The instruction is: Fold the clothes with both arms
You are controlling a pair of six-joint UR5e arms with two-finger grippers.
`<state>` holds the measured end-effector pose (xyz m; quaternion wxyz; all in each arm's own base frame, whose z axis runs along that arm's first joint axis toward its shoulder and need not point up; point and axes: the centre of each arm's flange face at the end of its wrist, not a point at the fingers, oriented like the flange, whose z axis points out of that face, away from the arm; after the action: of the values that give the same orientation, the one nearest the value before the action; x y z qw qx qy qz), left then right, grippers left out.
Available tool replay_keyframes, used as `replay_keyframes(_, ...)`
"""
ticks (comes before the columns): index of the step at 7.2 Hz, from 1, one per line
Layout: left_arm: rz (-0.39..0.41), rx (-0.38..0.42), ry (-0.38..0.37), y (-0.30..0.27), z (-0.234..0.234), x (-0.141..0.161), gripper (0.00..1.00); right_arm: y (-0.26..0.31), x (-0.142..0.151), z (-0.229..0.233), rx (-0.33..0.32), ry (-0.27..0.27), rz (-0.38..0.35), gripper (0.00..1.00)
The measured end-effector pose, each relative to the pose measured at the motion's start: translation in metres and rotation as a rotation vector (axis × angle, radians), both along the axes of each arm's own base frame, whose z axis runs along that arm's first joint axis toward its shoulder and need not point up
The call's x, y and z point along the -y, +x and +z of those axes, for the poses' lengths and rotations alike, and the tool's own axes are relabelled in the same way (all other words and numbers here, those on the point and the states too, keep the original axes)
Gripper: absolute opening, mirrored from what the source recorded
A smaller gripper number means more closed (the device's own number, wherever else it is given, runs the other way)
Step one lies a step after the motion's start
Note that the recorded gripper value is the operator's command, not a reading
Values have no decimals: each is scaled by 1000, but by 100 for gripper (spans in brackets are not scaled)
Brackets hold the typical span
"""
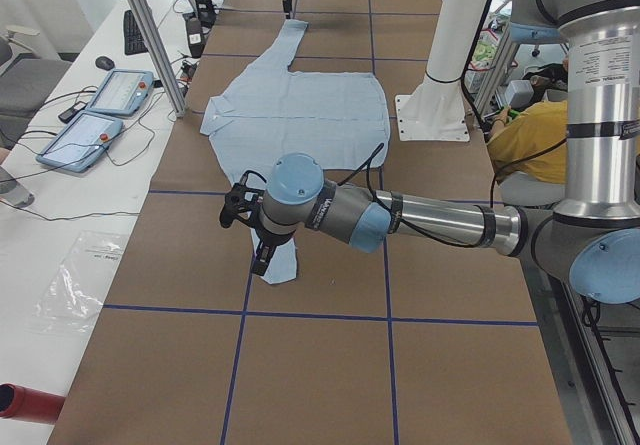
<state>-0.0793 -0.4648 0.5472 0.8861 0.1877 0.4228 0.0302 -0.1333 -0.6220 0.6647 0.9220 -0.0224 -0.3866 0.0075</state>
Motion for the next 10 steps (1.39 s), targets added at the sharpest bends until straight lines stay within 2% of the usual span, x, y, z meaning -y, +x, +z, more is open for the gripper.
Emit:
replay_keyframes(2, 0, 0, 0, 0, 0, 0, 100, -6, 10, 7, -1, -26, -4, 86)
replay_keyframes(5, 0, 1, 14, 0, -2, 0, 100, -8, 9, 20, 16, -85, 10, 82)
replay_keyframes(7, -1, 1, 18, 0, -2, 0, 100, -7, 7, 27, 15, -101, 13, 69)
replay_keyframes(8, -1, 2, 19, 0, -2, 0, 100, -7, 6, 29, 14, -106, 13, 53)
replay_keyframes(9, 0, 2, 20, 0, -2, 0, 100, -7, 6, 31, 13, -109, 13, 15)
replay_keyframes(10, 0, 2, 20, 0, -2, 0, 100, -7, 5, 32, 12, -112, 13, 0)
